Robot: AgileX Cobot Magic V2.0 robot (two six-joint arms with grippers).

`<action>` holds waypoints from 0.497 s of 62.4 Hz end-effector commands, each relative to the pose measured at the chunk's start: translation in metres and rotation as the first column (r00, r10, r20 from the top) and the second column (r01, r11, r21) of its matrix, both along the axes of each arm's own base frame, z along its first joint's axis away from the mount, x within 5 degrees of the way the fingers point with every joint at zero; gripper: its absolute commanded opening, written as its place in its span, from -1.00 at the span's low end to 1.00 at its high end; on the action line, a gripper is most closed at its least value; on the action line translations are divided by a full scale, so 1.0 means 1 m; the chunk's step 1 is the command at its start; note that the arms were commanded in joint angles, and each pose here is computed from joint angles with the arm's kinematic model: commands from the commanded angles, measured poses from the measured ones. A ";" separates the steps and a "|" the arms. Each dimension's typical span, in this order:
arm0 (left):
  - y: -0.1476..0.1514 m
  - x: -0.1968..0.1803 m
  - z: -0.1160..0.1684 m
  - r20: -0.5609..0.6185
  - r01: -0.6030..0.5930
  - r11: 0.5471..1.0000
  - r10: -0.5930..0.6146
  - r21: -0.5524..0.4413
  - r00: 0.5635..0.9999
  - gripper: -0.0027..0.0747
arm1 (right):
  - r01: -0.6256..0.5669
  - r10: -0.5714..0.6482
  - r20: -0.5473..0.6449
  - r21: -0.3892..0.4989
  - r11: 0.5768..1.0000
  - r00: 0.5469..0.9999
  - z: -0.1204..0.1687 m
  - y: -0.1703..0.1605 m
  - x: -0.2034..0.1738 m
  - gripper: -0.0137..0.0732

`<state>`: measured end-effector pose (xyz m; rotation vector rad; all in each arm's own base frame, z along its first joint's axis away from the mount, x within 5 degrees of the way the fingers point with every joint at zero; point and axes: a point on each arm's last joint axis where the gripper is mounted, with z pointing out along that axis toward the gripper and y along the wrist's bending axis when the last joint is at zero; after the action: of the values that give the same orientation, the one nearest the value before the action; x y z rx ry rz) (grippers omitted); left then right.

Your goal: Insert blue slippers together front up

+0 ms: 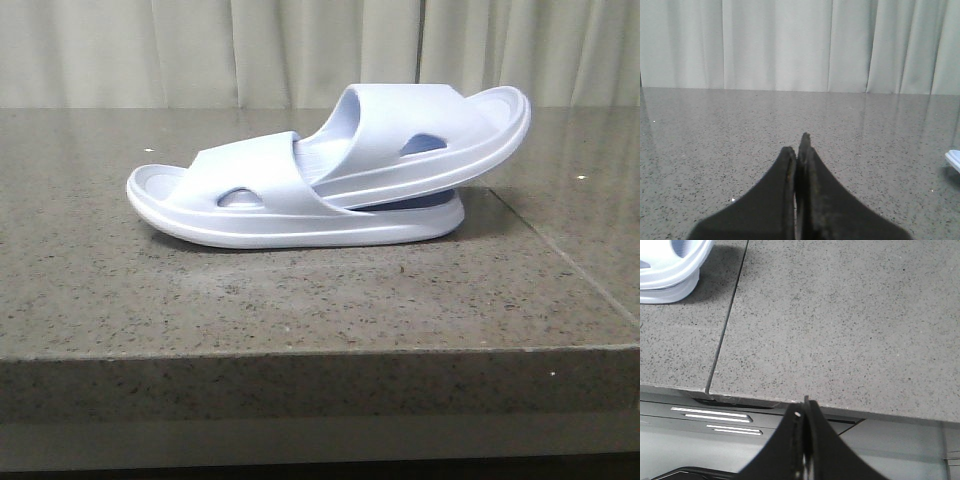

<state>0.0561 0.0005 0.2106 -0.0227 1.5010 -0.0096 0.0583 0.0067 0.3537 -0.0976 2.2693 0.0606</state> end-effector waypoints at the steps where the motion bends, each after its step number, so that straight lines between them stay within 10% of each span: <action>1: -0.001 -0.002 0.006 0.097 0.016 1.000 -0.017 0.011 0.995 -0.98 | 0.001 -0.001 0.081 0.003 1.000 0.997 0.010 0.000 0.004 -0.84; 31: -0.002 -0.002 0.006 0.093 0.036 0.999 -0.036 0.007 0.995 -0.98 | 0.001 -0.001 0.081 0.003 1.000 0.997 0.010 0.000 0.004 -0.84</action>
<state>0.0561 -0.0013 0.2109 0.0085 1.4975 -0.0275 0.0583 0.0067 0.3537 -0.0976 2.2693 0.0606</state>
